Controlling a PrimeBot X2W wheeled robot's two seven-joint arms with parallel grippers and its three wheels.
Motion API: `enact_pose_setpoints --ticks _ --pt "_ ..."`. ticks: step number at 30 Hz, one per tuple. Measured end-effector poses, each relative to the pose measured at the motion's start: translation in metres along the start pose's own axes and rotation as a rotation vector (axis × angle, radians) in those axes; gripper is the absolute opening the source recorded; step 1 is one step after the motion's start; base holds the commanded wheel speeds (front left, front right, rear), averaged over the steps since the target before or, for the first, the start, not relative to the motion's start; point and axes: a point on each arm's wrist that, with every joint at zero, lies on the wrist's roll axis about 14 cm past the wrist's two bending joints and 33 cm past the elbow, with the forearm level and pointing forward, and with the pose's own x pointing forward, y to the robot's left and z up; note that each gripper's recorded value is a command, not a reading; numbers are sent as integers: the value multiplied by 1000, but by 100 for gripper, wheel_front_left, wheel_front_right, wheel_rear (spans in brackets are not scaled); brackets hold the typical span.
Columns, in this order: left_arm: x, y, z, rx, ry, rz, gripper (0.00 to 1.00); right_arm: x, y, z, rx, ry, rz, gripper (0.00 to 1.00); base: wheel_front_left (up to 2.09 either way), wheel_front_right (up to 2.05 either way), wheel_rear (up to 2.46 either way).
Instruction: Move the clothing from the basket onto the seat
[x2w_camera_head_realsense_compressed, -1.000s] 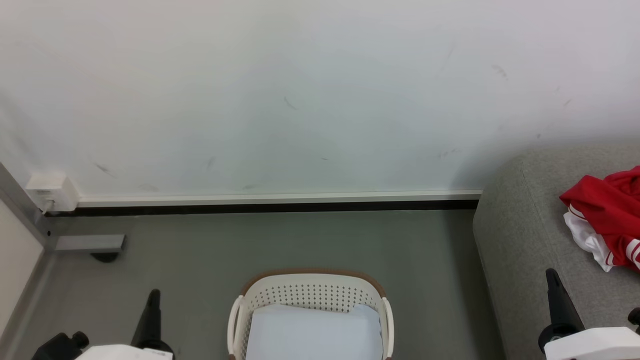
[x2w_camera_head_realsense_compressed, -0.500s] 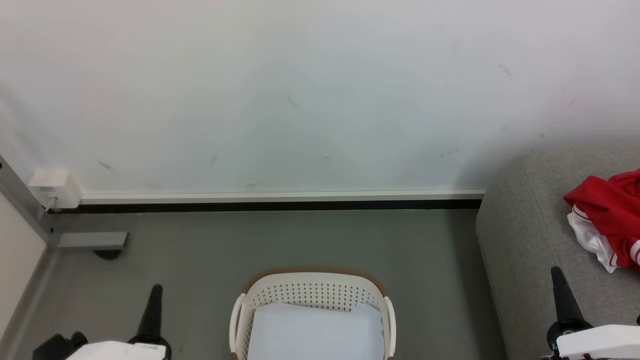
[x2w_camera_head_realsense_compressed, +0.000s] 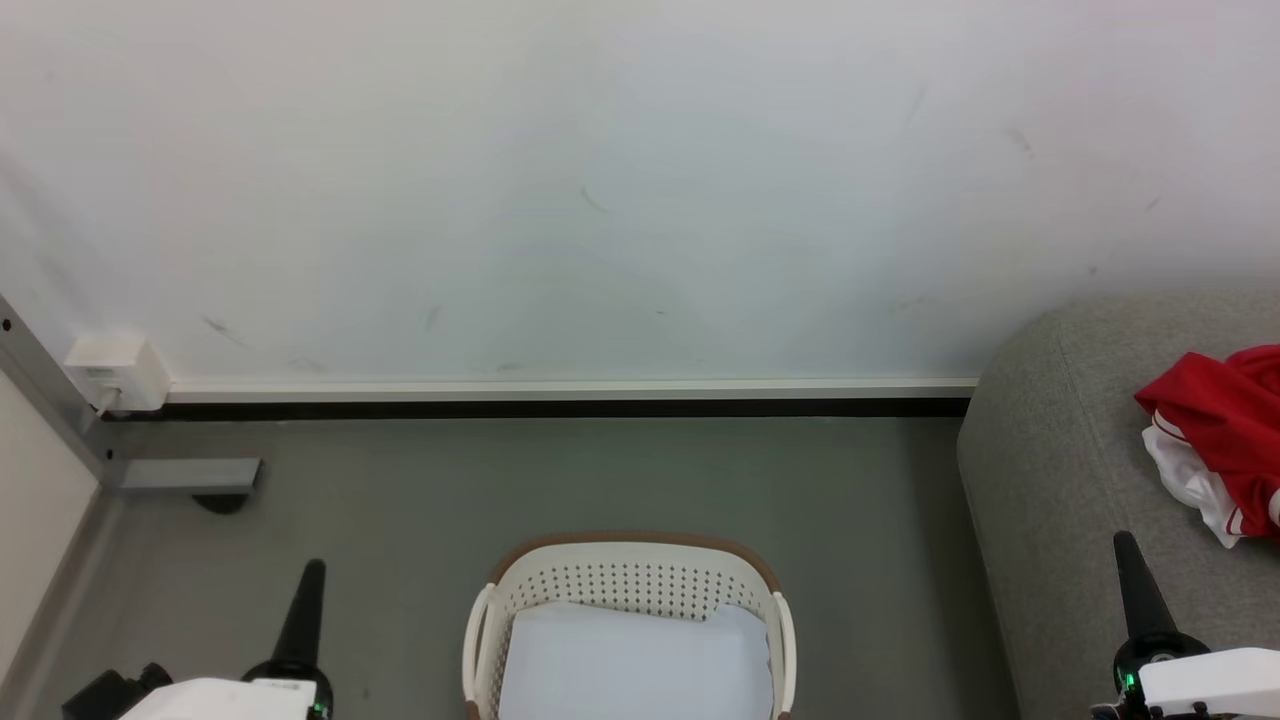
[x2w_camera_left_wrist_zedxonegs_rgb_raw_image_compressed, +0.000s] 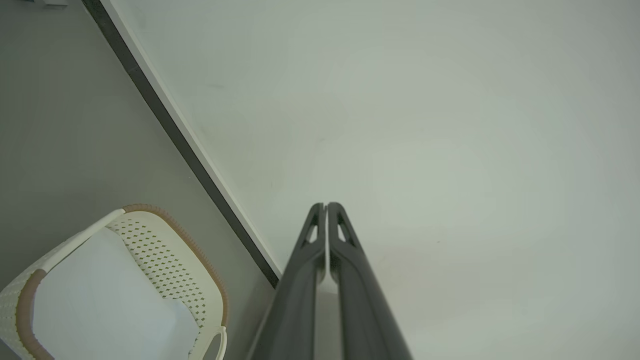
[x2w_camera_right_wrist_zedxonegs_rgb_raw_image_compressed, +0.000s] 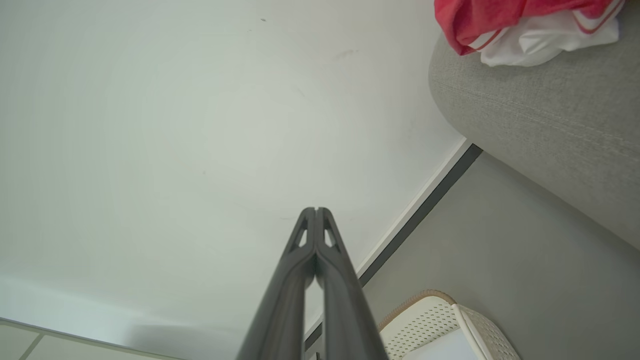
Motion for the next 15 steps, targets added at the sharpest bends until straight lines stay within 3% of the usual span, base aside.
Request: enact_pose_setpoints --ticks 15 --pt "1 -4 3 -129 0 -20 0 2 3 1 126 0 10 0 0 0 0"
